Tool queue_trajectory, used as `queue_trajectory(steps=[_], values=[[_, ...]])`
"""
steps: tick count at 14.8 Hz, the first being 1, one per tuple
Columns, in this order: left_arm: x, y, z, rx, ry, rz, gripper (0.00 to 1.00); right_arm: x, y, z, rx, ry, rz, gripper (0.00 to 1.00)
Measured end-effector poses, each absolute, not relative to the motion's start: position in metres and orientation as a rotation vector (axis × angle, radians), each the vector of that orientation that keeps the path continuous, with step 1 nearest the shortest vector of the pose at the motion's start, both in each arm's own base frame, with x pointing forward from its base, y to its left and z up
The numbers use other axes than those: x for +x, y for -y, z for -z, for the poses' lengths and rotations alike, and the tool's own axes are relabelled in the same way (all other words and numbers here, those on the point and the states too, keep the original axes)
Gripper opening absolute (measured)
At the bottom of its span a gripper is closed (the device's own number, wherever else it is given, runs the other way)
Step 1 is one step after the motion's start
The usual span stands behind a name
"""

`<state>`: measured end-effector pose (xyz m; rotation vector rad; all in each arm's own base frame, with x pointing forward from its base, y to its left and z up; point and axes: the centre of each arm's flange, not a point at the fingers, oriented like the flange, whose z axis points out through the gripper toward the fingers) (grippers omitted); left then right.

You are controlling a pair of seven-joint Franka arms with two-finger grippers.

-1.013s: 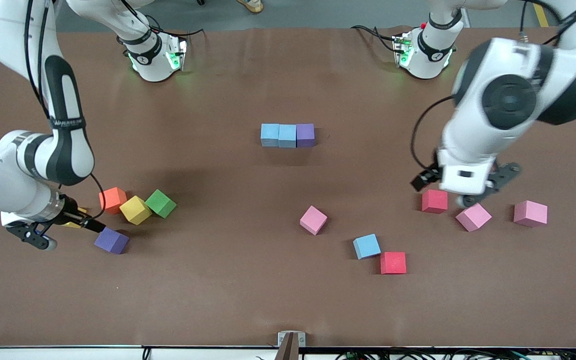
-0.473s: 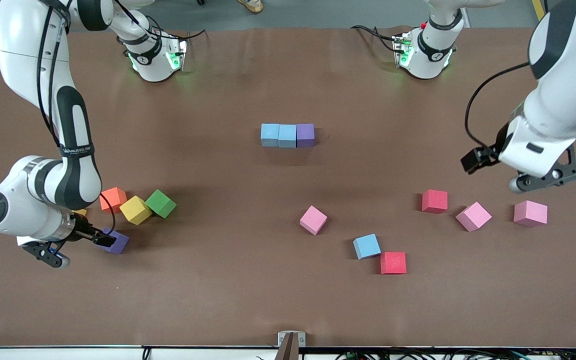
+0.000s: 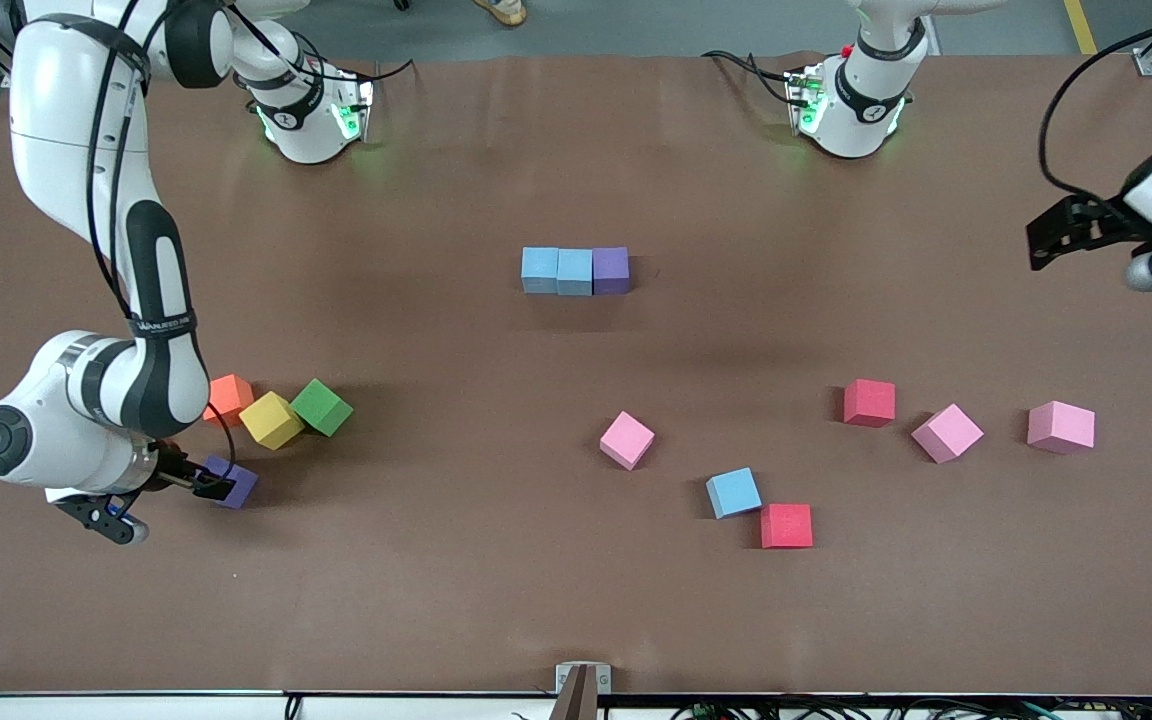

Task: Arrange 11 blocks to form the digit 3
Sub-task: 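Reach the right gripper to a purple cube while the left gripper retracts, then grasp the purple cube with the right gripper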

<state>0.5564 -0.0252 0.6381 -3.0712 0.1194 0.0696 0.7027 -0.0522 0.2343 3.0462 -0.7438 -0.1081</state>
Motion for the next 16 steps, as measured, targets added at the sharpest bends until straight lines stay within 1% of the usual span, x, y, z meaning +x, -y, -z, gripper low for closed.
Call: queue_trajectory(steps=[3, 8, 12, 14, 15, 16], values=[[0.556, 0.021, -0.636, -3.084, -0.134, -0.075, 1.0, 0.706, 0.051, -0.227, 3.041, 0.734, 0.107, 1.0], [0.572, 0.015, -0.64, -3.088, -0.111, -0.037, 1.0, 0.711, 0.051, -0.215, 3.032, 0.726, 0.078, 1.0], [0.571, 0.013, -0.65, -3.087, -0.13, -0.009, 1.0, 0.711, 0.051, -0.211, 3.029, 0.724, 0.073, 1.0], [0.57, 0.013, -0.651, -3.087, -0.13, -0.006, 1.0, 0.712, 0.051, -0.211, 3.029, 0.723, 0.072, 0.96], [0.57, 0.013, -0.65, -3.087, -0.131, -0.006, 1.0, 0.712, 0.051, -0.211, 3.03, 0.723, 0.072, 0.87], [0.57, 0.013, -0.651, -3.087, -0.131, -0.006, 1.0, 0.712, 0.051, -0.211, 3.03, 0.722, 0.072, 0.77]])
